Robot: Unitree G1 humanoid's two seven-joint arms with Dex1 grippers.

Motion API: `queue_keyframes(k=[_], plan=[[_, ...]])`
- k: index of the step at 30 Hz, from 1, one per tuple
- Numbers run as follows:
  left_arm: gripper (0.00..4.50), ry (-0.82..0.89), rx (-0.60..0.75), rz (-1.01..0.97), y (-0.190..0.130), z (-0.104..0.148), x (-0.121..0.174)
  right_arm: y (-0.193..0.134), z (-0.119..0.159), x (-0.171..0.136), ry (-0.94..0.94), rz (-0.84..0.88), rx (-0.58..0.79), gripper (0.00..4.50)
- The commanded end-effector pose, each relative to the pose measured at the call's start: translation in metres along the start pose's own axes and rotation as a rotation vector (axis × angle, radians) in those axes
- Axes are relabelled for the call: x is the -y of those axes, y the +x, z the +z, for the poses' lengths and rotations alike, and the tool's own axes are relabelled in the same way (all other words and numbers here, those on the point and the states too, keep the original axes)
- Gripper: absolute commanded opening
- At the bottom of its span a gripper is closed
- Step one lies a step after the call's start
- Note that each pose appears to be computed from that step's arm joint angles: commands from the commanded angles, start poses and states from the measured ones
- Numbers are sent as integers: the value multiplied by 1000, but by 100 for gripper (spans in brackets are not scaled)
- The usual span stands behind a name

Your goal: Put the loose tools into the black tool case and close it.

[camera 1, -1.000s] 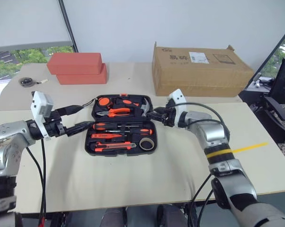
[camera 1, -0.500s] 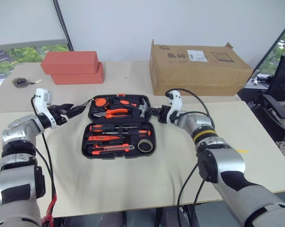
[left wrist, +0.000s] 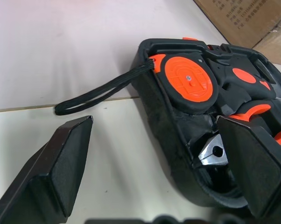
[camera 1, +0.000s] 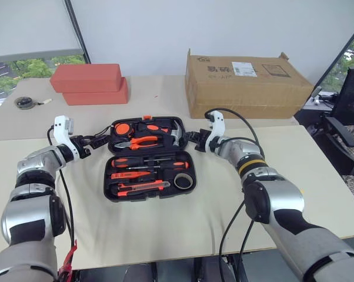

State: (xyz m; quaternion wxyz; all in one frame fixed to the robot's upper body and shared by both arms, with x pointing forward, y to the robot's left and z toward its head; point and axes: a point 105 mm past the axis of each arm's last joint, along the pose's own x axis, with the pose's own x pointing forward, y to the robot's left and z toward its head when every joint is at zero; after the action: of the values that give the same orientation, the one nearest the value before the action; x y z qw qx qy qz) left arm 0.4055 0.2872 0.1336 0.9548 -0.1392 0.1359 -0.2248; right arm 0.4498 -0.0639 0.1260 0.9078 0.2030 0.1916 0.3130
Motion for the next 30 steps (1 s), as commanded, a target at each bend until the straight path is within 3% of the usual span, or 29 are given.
queue_keyframes(k=[1,11,22,25,29,30], plan=[[377,25,20,-15,1,8,3,-1,22,-12,-55,52,51,0],[2,18,-4,-43,4,-1,7,-1,20,-13,-73,72,41,0],[2,-21,-51,-135,-2,-9,14,-3,20,-20,-99,139,41,0],[72,0,-69,-114,-2,-11,11,-3,20,-19,-101,140,40,0],[218,7,-83,-117,-2,-14,11,-3,20,-19,-104,135,40,0],[218,5,-84,-115,-2,-14,11,-3,20,-19,-105,134,41,0]])
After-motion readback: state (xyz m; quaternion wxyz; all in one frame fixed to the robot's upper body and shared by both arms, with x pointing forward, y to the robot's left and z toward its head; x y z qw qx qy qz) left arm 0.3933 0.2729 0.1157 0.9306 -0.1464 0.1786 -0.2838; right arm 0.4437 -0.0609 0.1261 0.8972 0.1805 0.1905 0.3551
